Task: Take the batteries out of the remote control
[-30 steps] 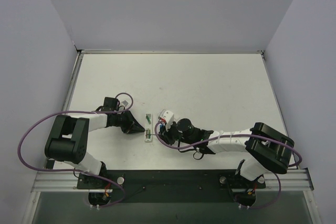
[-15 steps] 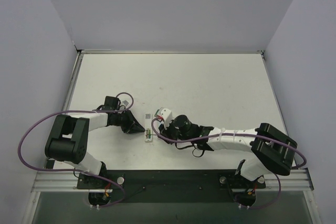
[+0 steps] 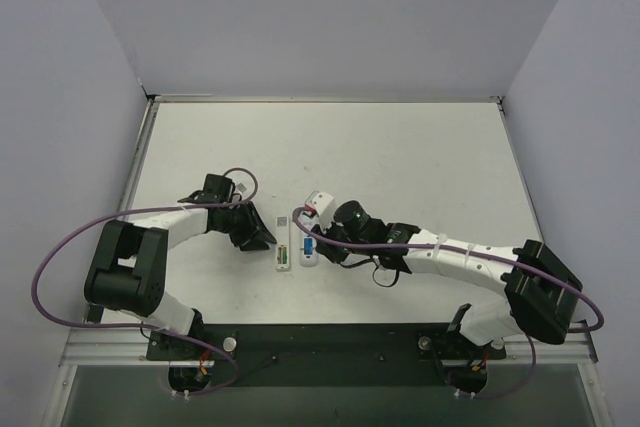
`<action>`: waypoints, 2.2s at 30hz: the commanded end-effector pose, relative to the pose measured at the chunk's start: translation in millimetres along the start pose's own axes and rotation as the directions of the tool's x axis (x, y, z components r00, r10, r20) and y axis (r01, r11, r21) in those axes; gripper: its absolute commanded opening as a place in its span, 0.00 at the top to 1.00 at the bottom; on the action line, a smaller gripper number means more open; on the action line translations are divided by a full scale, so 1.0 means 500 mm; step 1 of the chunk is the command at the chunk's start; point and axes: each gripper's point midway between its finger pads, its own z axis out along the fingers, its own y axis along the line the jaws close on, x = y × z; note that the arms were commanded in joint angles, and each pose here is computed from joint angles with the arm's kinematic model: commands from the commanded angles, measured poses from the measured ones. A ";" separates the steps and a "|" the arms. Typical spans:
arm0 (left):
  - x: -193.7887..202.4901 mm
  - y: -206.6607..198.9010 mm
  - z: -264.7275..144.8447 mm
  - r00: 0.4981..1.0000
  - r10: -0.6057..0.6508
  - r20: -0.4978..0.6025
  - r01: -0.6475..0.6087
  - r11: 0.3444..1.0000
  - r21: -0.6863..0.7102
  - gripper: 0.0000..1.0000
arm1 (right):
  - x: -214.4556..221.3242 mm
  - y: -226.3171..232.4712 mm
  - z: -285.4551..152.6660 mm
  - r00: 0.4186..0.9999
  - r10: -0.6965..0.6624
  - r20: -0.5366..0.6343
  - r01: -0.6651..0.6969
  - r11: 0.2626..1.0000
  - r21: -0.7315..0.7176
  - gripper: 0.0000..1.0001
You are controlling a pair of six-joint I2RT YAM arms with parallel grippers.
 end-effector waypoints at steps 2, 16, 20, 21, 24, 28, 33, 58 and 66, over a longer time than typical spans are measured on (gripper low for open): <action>-0.018 -0.019 -0.015 0.996 0.072 0.046 -0.073 0.997 0.016 0.57 | -0.046 0.029 -0.022 0.997 -0.069 -0.046 0.068 0.997 -0.031 1.00; 0.013 -0.014 0.011 0.998 0.050 -0.023 -0.048 0.995 0.086 0.65 | -0.080 0.071 -0.005 0.938 -0.244 -0.245 0.252 0.968 0.000 1.00; 0.014 -0.013 0.016 0.999 0.039 -0.031 -0.036 0.995 0.098 0.66 | -0.093 0.065 -0.001 0.915 -0.279 -0.293 0.299 0.954 0.025 1.00; 0.017 -0.015 0.016 0.999 0.037 -0.036 -0.033 0.994 0.104 0.66 | -0.085 0.063 0.001 0.905 -0.287 -0.313 0.309 0.951 0.022 1.00; 0.019 -0.015 0.018 0.999 0.032 -0.039 -0.028 0.993 0.112 0.66 | -0.086 0.065 0.005 0.898 -0.304 -0.317 0.326 0.945 0.018 1.00; 0.021 -0.013 0.020 0.999 0.031 -0.043 -0.026 0.993 0.112 0.67 | -0.093 0.071 0.009 0.892 -0.328 -0.310 0.344 0.939 -0.002 1.00; 0.021 -0.014 0.021 0.999 0.025 -0.044 -0.019 0.992 0.122 0.69 | -0.098 0.083 0.014 0.886 -0.353 -0.301 0.361 0.932 -0.031 1.00; -0.001 -0.025 0.005 0.999 0.002 -0.037 0.004 0.989 0.149 0.60 | -0.111 0.093 0.034 0.785 -0.549 -0.289 0.548 0.832 -0.093 1.00; -0.003 -0.025 0.010 0.999 -0.002 -0.047 0.009 0.989 0.150 0.61 | -0.104 0.099 0.036 0.729 -0.616 -0.297 0.615 0.781 -0.108 1.00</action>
